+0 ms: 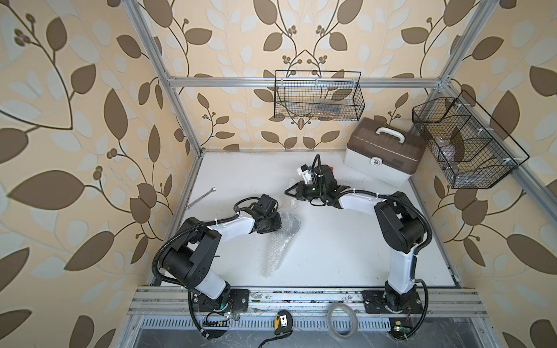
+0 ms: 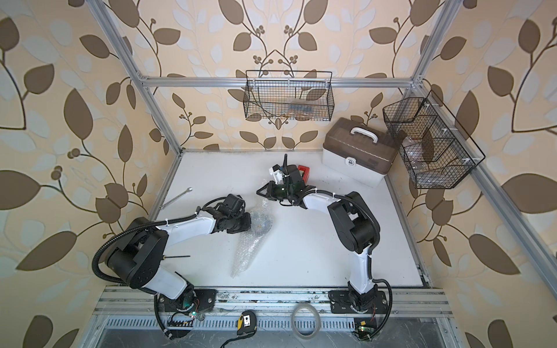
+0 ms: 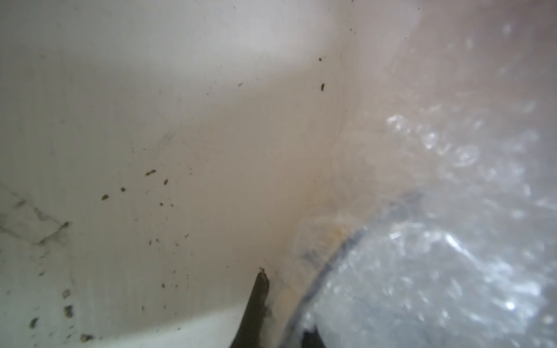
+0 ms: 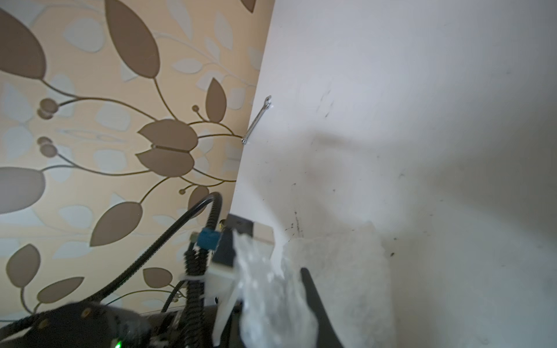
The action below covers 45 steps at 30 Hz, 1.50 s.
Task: Wrap bowls in bubble wrap
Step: Wrap the bowl in bubble wrap.
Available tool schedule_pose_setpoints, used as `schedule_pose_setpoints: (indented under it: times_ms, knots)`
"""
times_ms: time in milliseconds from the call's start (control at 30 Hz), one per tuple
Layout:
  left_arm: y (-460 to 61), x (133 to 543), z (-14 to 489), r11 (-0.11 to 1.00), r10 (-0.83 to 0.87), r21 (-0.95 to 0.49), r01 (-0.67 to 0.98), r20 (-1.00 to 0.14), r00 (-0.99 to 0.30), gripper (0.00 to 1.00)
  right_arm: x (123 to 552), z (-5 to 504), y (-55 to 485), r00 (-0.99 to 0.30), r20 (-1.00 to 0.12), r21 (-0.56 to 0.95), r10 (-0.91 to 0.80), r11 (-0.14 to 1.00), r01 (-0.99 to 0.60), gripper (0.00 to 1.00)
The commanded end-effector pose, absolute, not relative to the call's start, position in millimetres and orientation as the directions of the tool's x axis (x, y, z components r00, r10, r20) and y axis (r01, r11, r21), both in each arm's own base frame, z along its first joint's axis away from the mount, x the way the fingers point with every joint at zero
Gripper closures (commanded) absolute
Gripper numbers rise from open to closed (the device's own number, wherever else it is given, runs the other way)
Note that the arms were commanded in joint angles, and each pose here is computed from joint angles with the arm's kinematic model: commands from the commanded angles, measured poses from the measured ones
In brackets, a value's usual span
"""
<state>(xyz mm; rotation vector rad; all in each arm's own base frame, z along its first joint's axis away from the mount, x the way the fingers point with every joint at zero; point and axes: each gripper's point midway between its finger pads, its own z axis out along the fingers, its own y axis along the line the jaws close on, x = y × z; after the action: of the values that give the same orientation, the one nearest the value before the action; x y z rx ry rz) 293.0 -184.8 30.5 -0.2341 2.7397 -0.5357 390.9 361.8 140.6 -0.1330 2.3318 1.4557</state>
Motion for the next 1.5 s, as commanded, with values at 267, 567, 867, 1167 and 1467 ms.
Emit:
schedule_pose_setpoints:
  times_ms: [267, 567, 867, 1167, 1467]
  knots:
    - [-151.0, 266.0, 1.2, 0.950, -0.251, -0.236, -0.202, -0.199, -0.947, 1.00, 318.0, 127.2, 384.8, -0.941, -0.335, 0.866, 0.057, 0.413, -0.283, 0.90]
    - [-154.7, 270.4, 12.2, 0.942, -0.265, -0.263, -0.206, -0.215, -0.940, 1.00, 283.2, 107.5, 388.0, -0.945, -0.327, 0.809, 0.001, 0.517, -0.279, 0.89]
    - [-159.2, 274.5, 23.9, 0.930, -0.293, -0.291, -0.226, -0.215, -0.931, 1.00, 263.0, 61.9, 374.7, -0.940, -0.325, 0.674, -0.104, 0.671, -0.307, 0.88]
    - [-161.4, 280.6, 47.3, 0.909, -0.332, -0.344, -0.235, -0.258, -0.907, 1.00, 267.2, 27.4, 365.0, -0.933, -0.326, 0.575, -0.153, 0.751, -0.324, 0.87]
    - [-161.9, 283.0, 71.2, 0.884, -0.372, -0.402, -0.237, -0.301, -0.878, 0.76, 270.5, 19.1, 369.1, -0.919, -0.345, 0.525, -0.190, 0.773, -0.357, 0.87]
